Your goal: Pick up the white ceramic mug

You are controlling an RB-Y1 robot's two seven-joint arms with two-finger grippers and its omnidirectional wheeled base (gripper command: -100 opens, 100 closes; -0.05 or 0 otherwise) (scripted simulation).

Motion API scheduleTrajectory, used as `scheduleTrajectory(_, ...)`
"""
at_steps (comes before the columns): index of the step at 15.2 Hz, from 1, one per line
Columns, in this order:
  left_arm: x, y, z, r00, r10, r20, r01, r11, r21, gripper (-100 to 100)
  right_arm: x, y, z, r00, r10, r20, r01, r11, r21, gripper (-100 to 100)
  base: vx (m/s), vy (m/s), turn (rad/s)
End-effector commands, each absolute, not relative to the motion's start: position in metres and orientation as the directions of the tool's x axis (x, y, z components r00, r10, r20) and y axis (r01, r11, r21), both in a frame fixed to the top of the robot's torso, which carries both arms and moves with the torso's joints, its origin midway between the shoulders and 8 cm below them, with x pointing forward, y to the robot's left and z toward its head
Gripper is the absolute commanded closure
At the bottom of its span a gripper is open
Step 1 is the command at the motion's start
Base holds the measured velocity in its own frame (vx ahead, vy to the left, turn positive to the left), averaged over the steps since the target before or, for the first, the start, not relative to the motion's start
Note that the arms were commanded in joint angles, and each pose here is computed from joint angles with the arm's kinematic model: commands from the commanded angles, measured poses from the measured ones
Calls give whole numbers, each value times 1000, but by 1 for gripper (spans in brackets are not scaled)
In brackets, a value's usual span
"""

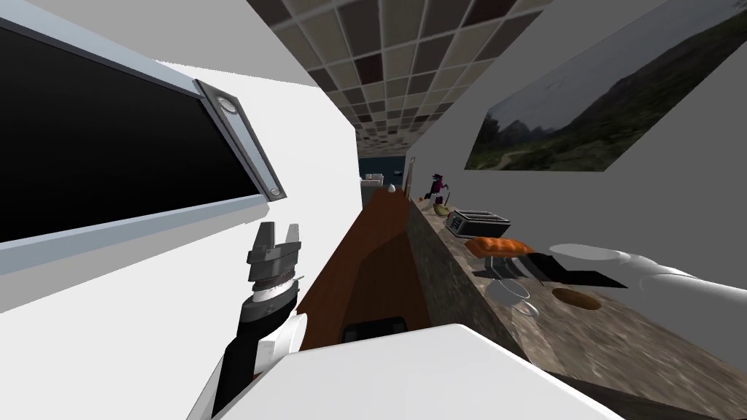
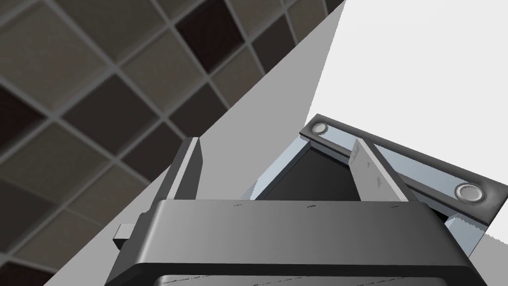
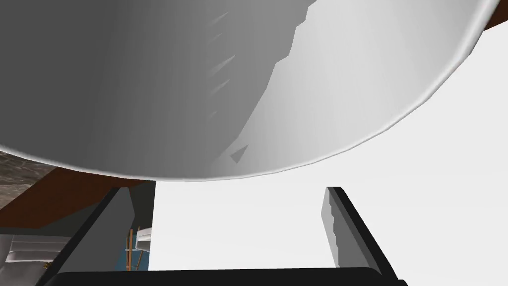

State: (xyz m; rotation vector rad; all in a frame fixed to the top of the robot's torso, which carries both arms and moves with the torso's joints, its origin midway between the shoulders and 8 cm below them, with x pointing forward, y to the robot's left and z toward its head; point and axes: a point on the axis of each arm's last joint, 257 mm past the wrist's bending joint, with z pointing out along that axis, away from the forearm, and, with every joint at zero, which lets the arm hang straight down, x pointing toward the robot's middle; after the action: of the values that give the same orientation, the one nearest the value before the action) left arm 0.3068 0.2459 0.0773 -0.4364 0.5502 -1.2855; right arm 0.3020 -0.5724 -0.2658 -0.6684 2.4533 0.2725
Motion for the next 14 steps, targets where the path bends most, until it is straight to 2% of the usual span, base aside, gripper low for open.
scheduleTrajectory(1, 307, 246, 77, 185, -973, -140, 773, 232, -591, 0, 294, -592, -260, -728, -426, -536, -512, 859, 13, -100, 0, 13, 148)
scheduleTrajectory(6, 307, 246, 77, 185, -973, -140, 773, 232, -591, 0, 249, -662, -240, -801, -479, -360, -490, 869, -66, -100, 3, 18, 156)
scheduleTrajectory(8, 307, 246, 77, 185, -973, -140, 773, 232, -591, 0, 249, -662, -239, -801, -479, -359, -490, 869, -67, -100, 3, 15, 86)
scheduleTrajectory(10, 307, 246, 77, 185, -973, -140, 773, 232, -591, 0, 215, -693, -231, -837, -486, -249, -481, 872, -85, -100, 4, 19, 162)
scheduleTrajectory(12, 307, 246, 77, 185, -973, -140, 773, 232, -591, 0, 214, -696, -230, -841, -481, -247, -474, 876, -91, -100, 6, 14, 107)
scheduleTrajectory(14, 307, 246, 77, 185, -973, -140, 773, 232, -591, 0, 177, -718, -230, -872, -468, -146, -460, 884, -88, -100, 6, 19, 127)
